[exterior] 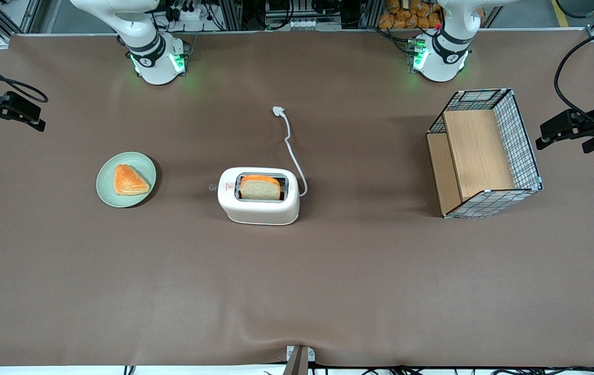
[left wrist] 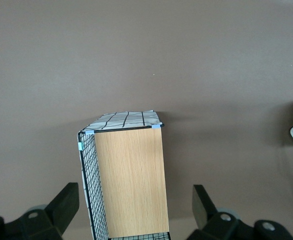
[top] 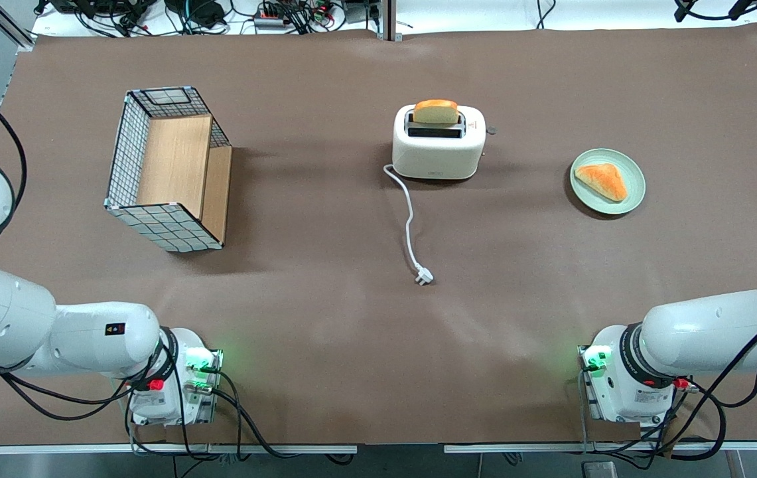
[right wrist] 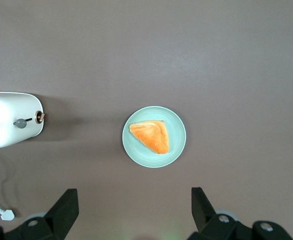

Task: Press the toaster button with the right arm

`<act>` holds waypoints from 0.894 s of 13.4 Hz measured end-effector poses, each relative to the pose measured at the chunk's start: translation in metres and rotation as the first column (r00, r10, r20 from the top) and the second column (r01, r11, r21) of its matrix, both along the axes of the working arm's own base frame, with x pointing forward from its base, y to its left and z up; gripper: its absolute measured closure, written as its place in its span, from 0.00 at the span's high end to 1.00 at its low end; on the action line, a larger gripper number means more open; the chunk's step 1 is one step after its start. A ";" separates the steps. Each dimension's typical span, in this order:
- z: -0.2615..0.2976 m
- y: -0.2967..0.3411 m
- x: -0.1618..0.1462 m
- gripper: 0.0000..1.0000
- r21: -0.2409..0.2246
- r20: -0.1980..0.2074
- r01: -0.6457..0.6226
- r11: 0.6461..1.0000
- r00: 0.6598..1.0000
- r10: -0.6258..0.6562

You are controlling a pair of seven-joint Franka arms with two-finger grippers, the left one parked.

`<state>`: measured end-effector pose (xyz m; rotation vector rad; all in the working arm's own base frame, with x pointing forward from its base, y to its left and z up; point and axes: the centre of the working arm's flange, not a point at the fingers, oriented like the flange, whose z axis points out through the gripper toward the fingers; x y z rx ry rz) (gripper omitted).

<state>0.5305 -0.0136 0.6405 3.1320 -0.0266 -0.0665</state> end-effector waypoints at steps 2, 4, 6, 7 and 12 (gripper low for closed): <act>-0.002 0.000 0.001 1.00 0.000 -0.004 -0.003 1.000 1.000 0.003; -0.008 0.002 0.004 1.00 0.000 -0.019 -0.008 1.000 1.000 0.008; -0.019 0.004 0.009 1.00 0.001 -0.046 -0.011 1.000 0.999 0.011; -0.025 0.005 0.011 1.00 0.002 -0.063 -0.013 1.000 0.998 0.013; -0.052 0.017 0.019 0.91 0.061 -0.128 -0.020 0.998 0.991 0.028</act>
